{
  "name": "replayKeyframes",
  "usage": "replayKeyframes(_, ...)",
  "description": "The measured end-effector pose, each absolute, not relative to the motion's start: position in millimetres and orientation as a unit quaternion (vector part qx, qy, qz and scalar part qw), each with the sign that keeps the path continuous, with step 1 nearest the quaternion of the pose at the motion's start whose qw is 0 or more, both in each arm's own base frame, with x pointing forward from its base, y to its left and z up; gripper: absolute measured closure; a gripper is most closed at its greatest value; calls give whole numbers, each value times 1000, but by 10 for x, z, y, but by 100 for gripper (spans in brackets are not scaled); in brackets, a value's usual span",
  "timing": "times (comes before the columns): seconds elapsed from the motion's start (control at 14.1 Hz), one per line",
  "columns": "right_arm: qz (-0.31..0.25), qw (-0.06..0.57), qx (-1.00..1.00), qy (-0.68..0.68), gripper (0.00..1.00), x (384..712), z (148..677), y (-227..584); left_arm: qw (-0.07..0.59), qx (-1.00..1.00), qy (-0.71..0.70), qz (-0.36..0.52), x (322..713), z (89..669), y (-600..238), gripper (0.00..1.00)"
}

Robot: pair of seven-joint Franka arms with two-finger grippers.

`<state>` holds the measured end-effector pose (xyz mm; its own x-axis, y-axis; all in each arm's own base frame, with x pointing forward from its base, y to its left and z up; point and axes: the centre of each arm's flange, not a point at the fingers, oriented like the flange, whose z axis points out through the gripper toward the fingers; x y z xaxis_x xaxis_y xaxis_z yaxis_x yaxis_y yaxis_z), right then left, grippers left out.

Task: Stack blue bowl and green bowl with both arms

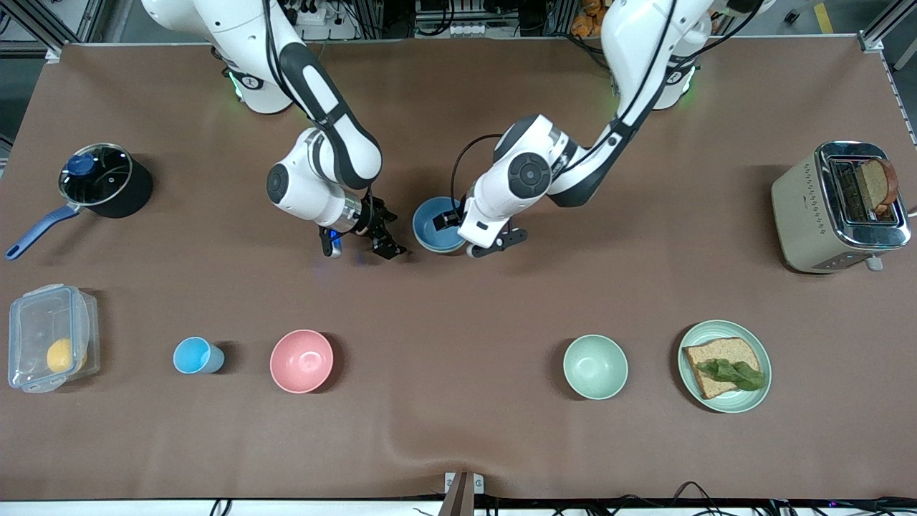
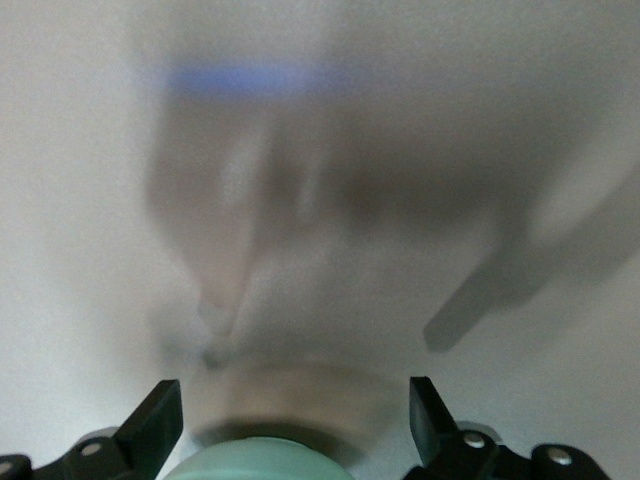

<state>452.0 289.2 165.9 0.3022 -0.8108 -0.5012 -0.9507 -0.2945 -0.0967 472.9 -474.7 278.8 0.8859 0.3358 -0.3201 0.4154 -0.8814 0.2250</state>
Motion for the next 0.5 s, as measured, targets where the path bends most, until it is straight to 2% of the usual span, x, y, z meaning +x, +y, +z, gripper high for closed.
replayKeyframes(0.28, 173, 207, -799, 538, 0, 4632, 1747, 2708, 126, 960, 202, -146, 5141, 3436, -4357, 0)
replayKeyframes(0.5, 196, 201, -812, 512, 0, 4695, 1841, 2562, 87, 967, 206, -122, 5549, 3822, -3854, 0)
